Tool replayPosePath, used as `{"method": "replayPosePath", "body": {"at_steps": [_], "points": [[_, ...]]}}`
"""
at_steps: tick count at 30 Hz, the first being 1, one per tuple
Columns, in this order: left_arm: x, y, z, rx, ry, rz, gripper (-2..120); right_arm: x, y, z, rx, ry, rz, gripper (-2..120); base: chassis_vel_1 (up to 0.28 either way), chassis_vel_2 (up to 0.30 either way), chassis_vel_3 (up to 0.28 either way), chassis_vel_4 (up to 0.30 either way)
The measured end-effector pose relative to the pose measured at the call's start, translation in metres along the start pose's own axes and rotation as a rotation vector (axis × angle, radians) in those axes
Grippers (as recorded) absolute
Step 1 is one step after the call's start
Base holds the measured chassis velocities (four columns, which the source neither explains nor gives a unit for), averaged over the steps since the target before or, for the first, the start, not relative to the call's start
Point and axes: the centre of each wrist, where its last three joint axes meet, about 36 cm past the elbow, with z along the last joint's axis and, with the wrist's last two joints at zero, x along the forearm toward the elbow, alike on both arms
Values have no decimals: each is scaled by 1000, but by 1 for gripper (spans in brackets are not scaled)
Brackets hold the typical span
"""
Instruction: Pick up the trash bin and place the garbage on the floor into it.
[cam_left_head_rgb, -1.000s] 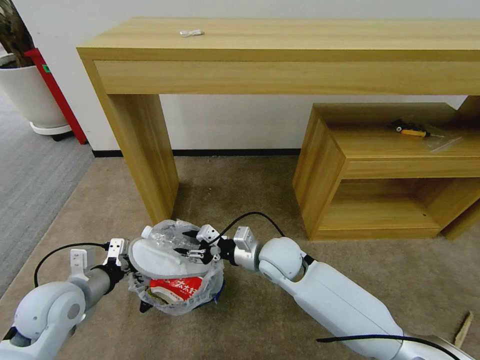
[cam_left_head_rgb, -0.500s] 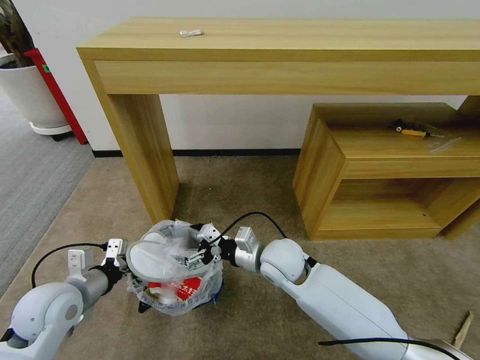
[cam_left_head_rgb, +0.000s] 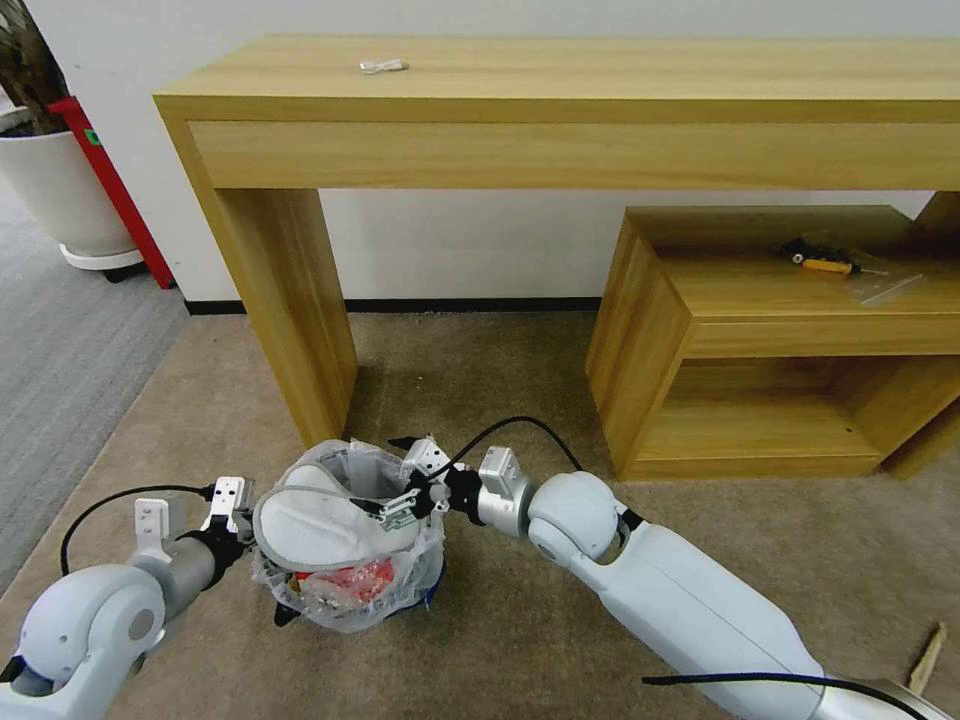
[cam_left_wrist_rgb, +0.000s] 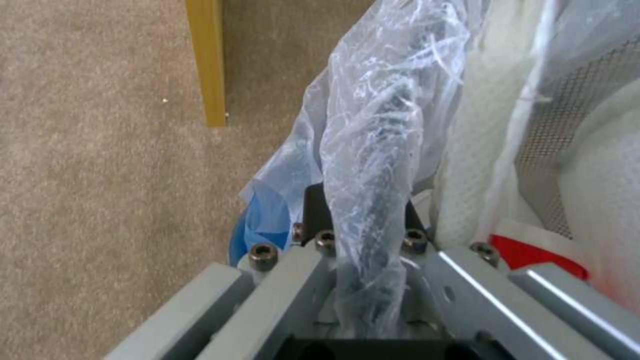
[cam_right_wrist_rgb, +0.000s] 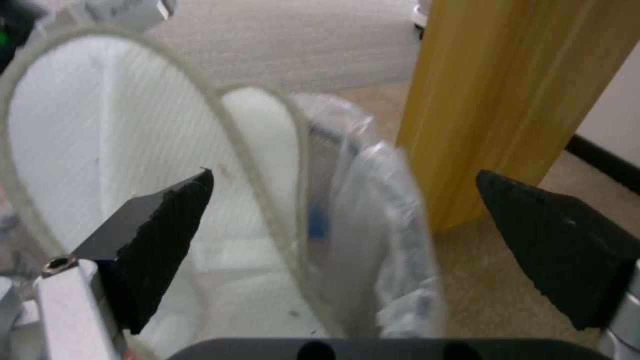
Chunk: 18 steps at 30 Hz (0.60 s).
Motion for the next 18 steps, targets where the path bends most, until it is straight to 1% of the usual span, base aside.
{"method": "replayPosePath", "body": {"at_steps": [4, 5, 9, 11, 13, 16, 17, 18], "points": [[1, 1, 2, 3, 2, 5, 0, 6, -2, -7, 3, -23, 24, 100, 0, 0, 0, 0], [1, 3, 3, 7, 5, 4, 0, 10, -2, -11, 3, -37, 47, 100, 0, 0, 0, 0], [0, 5, 4, 10, 8, -1, 0, 16, -3, -12, 3, -44, 75, 100, 0, 0, 0, 0], [2, 7, 5, 13, 11, 2, 0, 32, -8, -9, 15, -44, 132, 100, 0, 0, 0, 0], [2, 8, 6, 14, 11, 6, 0, 38, -10, -7, 18, -44, 153, 100, 0, 0, 0, 0], [4, 11, 8, 23, 14, 30, 0, 67, -22, 9, 3, -34, 254, 100, 0, 0, 0, 0], [4, 11, 8, 23, 14, 30, 0, 67, -22, 9, 3, -34, 254, 100, 0, 0, 0, 0], [4, 11, 8, 23, 16, 38, 0, 80, -26, 18, -1, -25, 299, 100, 0, 0, 0, 0]]}}
